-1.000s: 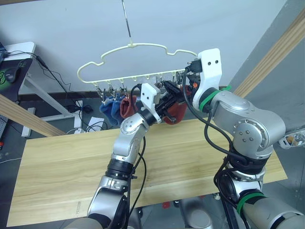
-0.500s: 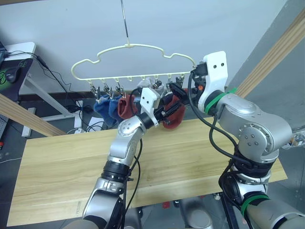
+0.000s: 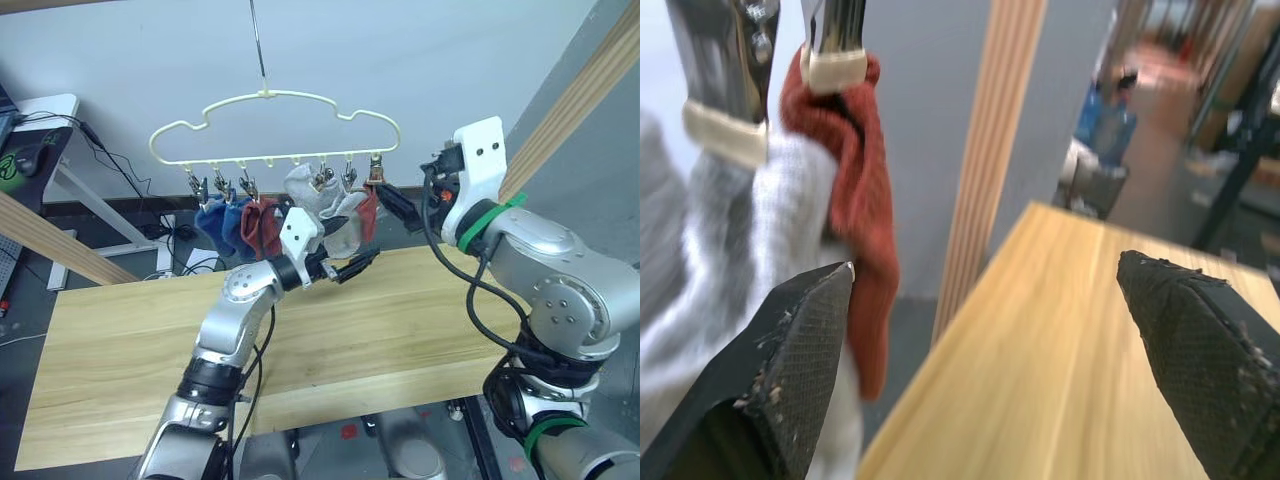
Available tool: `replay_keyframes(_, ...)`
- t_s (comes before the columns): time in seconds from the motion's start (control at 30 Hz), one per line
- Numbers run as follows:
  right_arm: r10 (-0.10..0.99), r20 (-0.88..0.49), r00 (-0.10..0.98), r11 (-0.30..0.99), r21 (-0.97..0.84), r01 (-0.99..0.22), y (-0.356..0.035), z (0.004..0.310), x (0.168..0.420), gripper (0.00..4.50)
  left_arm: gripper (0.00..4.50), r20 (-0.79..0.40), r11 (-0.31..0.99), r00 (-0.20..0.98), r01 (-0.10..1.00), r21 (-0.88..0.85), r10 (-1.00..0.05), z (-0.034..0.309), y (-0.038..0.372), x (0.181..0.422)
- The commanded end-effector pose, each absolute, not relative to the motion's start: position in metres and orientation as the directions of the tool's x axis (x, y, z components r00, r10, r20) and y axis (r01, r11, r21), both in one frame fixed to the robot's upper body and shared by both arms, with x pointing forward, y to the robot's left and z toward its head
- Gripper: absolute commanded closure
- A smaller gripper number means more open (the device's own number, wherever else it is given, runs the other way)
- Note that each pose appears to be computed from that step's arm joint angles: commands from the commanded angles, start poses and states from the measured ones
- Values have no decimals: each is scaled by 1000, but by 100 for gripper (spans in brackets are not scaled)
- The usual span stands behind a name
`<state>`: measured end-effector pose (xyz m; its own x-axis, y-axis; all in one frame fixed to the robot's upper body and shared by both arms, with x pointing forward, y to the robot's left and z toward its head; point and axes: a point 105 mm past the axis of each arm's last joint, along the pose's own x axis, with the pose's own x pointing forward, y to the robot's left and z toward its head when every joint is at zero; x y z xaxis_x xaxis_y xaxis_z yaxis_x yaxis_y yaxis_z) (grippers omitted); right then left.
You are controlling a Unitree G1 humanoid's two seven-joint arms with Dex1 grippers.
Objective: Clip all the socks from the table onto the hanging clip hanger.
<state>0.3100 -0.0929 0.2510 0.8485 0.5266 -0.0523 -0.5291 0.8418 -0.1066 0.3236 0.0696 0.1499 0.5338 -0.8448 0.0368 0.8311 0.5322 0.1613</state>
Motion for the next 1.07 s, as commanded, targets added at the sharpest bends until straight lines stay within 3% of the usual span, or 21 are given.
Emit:
replay_keyframes(0.03, 596, -32, 803, 781, -211, -588, -93, 256, 291, 0, 2, -8, 498, 511, 842, 207, -860, 155, 82, 299)
replay_keyframes(0.17, 606, -72, 792, 745, -299, -597, -105, 248, 285, 0, 2, -122, 547, 584, 802, 241, -803, 146, 112, 283)
replay_keyframes(0.33, 650, -133, 748, 665, -375, -645, -124, 237, 277, 0, 2, -247, 643, 729, 682, 349, -639, 139, 171, 271)
replay_keyframes(0.6, 721, -292, 629, 528, -356, -771, -155, 220, 264, 0, 2, -282, 733, 841, 541, 413, -461, 158, 252, 269)
replay_keyframes(1.07, 724, -318, 613, 492, -386, -781, -182, 224, 274, 0, 2, -295, 823, 883, 454, 341, -364, 154, 279, 261)
